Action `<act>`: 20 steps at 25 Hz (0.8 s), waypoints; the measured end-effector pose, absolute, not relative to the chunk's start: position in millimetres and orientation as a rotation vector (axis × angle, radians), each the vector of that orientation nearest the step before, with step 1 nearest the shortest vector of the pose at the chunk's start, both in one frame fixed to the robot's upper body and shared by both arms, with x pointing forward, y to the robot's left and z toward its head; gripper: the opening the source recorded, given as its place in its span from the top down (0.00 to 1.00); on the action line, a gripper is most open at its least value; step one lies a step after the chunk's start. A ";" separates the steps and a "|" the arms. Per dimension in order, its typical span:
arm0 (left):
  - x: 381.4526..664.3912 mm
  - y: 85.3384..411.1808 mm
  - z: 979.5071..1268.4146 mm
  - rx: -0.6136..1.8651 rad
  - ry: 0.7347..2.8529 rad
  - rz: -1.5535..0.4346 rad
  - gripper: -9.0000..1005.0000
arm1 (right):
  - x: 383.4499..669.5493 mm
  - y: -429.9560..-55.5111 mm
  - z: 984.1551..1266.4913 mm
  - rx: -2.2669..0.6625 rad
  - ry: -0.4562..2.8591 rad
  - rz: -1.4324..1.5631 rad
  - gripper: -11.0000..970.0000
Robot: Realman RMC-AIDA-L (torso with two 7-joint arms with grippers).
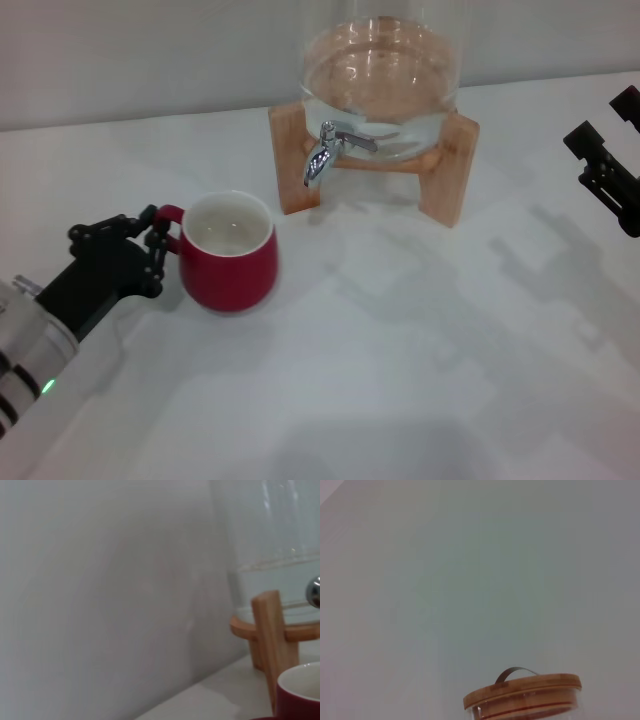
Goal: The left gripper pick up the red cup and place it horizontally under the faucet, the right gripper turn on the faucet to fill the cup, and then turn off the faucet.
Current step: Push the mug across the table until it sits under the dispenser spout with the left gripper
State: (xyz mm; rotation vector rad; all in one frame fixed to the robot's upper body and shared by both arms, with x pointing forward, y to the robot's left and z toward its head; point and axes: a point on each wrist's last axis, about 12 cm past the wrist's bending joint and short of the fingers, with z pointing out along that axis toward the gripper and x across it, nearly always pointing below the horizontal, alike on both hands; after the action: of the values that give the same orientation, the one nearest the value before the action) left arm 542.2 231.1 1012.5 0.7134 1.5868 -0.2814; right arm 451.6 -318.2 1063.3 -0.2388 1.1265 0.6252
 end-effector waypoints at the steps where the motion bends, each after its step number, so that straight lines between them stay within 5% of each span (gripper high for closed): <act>1: 543.8 228.6 1012.5 0.730 1.590 -0.282 0.88 | 451.6 -318.1 1063.3 -0.239 1.127 0.627 0.13; 20: 555.9 201.9 1018.9 0.864 1.556 -0.316 0.88 | 451.8 -317.4 1061.9 -0.239 1.142 0.639 0.13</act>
State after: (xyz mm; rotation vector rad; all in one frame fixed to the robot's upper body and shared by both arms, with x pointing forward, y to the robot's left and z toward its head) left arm 555.9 201.9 1018.9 0.8635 1.5557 -0.3156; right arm 451.8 -317.4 1061.9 -0.2391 1.1418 0.6391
